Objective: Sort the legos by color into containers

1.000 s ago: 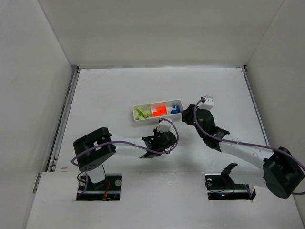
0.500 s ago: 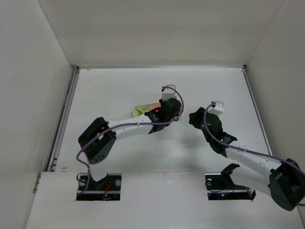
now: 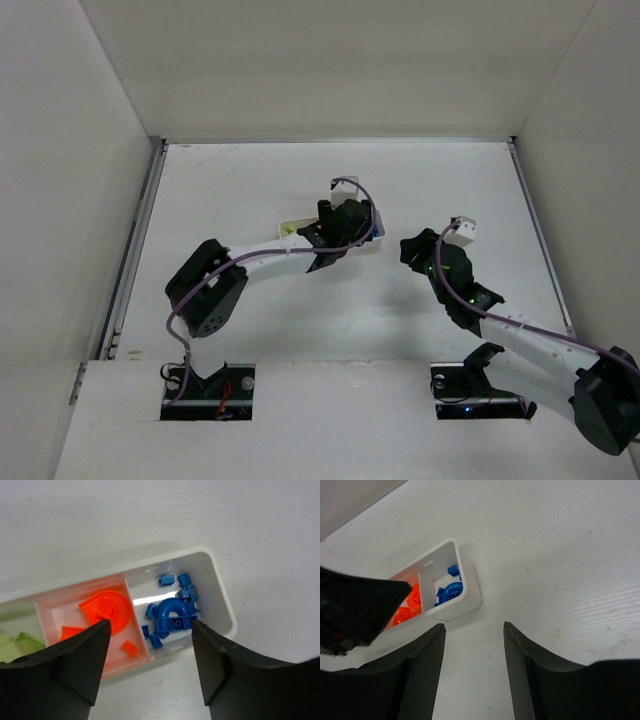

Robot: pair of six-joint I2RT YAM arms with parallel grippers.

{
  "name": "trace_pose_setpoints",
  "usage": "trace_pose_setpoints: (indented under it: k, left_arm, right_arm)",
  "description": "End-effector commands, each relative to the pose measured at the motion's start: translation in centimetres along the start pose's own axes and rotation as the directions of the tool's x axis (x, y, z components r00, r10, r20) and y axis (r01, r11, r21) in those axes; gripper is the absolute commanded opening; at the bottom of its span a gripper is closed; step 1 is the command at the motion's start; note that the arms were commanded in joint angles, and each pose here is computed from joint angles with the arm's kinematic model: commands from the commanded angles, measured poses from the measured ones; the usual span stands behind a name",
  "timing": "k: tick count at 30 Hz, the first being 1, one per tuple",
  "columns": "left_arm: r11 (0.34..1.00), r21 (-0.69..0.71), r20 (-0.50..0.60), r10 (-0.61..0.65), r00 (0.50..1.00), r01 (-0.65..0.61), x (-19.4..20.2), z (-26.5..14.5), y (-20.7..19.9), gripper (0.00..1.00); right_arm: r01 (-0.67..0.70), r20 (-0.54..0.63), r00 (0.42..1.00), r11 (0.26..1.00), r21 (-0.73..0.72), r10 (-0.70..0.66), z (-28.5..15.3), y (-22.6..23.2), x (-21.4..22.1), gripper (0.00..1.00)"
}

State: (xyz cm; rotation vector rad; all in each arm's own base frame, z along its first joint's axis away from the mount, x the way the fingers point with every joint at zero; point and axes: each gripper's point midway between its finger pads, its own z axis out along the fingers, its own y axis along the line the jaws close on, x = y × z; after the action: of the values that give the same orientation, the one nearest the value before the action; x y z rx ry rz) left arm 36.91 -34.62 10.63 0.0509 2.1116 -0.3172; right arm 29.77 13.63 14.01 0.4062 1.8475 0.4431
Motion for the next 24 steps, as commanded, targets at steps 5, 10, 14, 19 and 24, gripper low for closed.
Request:
trace_pose_setpoints:
  k: [5, 10, 14, 19, 24]
  left_arm:
    - [0.988, 0.087, 0.165, -0.142, 0.976, 0.129, -5.0, -9.8, 4.0, 1.00]
    - [0.969, 0.005, 0.263, -0.239, 0.935, 0.247, -3.7, -15.6, 13.1, 1.00]
    - [0.924, -0.089, 0.317, -0.328, 0.890, 0.372, -1.0, -19.1, 20.4, 1.00]
    - [0.823, -0.271, 0.298, -0.421, 0.857, 0.499, 4.6, -20.1, 26.9, 1.00]
    - [0.765, -0.312, 0.293, -0.487, 0.823, 0.564, 5.2, -19.5, 28.3, 1.00]
  right_arm:
    - [-0.027, 0.044, 0.999, 1.000, 0.012, 0.027, 0.0, -0.4, -1.0, 0.58]
    - [-0.036, 0.082, 0.996, 0.997, 0.063, 0.030, -0.3, -2.1, -1.8, 0.67]
    - [-0.058, 0.119, 0.992, 0.991, 0.120, 0.044, -0.2, -4.2, -2.5, 0.77]
    - [-0.065, 0.141, 0.989, 0.978, 0.200, 0.037, -0.1, -6.2, -2.7, 1.00]
    - [-0.058, 0.149, 0.989, 0.969, 0.242, 0.022, -0.3, -6.9, -2.9, 1.00]
